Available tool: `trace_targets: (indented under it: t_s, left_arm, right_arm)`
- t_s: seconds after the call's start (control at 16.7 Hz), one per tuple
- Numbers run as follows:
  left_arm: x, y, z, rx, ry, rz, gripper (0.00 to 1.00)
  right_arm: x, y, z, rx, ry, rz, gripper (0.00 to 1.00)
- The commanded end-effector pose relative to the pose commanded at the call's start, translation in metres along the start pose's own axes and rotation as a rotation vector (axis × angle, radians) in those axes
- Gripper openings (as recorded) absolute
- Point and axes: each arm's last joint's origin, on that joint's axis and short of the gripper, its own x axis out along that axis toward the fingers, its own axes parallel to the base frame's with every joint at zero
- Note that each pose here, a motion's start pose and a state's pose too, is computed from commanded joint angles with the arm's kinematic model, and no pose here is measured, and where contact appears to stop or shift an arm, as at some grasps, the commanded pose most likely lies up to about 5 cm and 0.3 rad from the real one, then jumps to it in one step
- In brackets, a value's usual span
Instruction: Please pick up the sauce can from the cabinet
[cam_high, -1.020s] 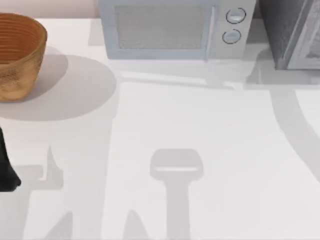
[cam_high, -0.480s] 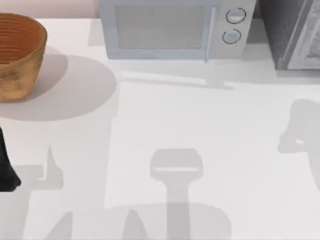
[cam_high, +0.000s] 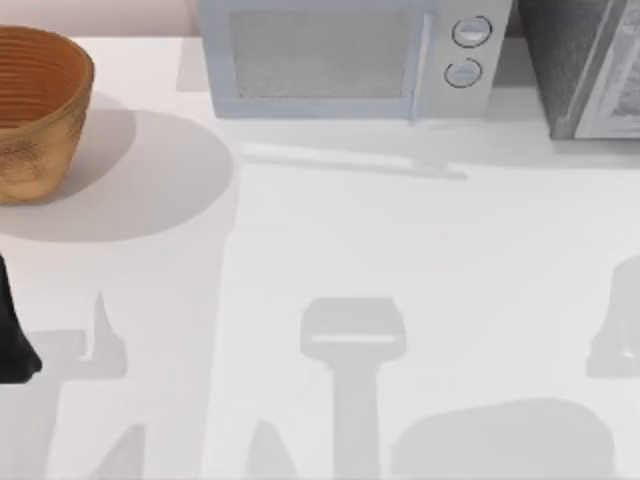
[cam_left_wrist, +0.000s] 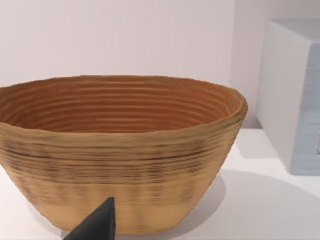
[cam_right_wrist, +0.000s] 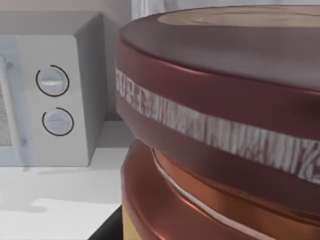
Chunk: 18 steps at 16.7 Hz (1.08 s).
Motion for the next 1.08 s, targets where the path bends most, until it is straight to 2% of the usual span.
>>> trace_targets:
  t_s: [0.6, 1.08]
  left_arm:
    - [0.0, 0.0, 0.0, 0.0, 0.0, 0.0, 1.0]
    - [0.0, 0.0, 0.0, 0.0, 0.0, 0.0, 1.0]
  right_arm:
    - [0.001, 0.0, -0.005, 0.002, -0.02, 0.012, 0.0]
    - [0.029, 0.012, 0.027, -0.002, -0.037, 0.148, 0.0]
